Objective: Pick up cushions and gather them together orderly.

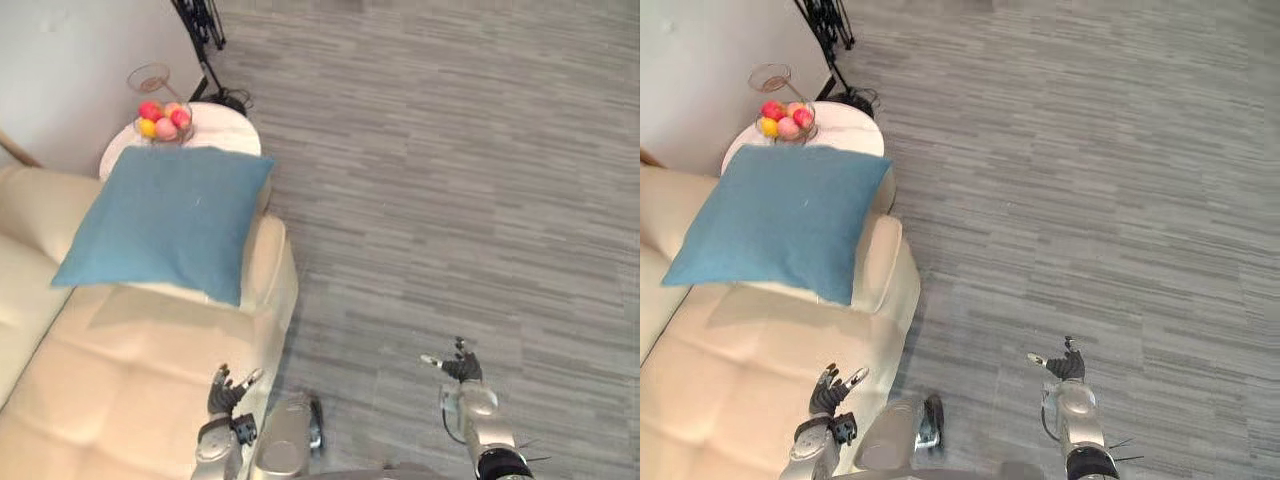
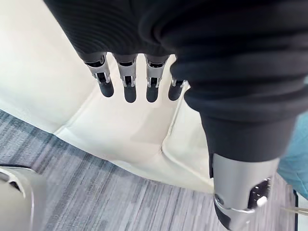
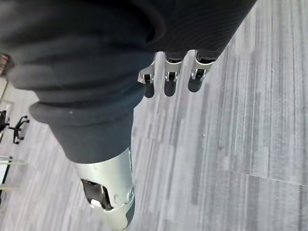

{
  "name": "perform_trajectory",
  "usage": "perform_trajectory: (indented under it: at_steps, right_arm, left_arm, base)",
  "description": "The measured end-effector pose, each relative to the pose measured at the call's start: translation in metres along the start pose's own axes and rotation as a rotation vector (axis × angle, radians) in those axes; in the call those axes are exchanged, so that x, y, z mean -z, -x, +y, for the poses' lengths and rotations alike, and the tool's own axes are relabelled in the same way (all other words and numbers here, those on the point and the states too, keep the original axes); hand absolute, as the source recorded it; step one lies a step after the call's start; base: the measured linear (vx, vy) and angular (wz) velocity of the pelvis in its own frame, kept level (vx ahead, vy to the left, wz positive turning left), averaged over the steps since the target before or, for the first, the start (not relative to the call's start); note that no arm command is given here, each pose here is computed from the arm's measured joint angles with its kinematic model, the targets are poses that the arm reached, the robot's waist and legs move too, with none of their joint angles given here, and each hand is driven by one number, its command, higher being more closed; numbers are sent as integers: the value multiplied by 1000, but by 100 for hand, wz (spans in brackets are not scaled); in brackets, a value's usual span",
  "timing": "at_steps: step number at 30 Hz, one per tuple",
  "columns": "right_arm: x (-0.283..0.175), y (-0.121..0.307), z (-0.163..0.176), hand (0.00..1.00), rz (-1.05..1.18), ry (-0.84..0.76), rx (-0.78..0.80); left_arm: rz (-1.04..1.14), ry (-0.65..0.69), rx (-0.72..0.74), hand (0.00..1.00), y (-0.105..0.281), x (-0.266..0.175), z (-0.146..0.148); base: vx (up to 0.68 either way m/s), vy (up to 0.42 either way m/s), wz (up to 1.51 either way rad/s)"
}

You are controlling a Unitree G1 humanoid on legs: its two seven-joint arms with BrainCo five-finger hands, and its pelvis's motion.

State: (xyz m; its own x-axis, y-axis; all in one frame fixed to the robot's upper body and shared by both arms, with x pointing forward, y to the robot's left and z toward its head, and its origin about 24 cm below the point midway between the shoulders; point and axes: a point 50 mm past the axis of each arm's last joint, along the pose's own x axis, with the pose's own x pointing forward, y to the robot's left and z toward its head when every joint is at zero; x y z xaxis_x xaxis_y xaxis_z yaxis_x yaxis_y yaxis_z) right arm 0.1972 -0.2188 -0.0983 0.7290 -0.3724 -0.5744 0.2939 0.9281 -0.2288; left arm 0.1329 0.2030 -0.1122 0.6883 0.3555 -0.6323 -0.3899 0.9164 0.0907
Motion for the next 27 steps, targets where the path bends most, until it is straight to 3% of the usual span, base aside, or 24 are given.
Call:
perform_trajectory:
  at_steps: [8, 20, 27]
  right_arm:
    - [22, 6, -9, 0, 79, 26, 12]
    - [16, 13, -30, 0, 7, -23, 83]
    - [22, 8, -23, 0, 72, -127, 95]
  left_arm:
    - [-14, -27, 28, 0, -7, -9, -6]
    - [-35, 54, 46, 0, -5, -16, -27]
    - [-50, -11, 79, 0, -8, -20, -24]
  base:
    - [469, -21, 61]
    - [344, -278, 164]
    - [91, 8, 131]
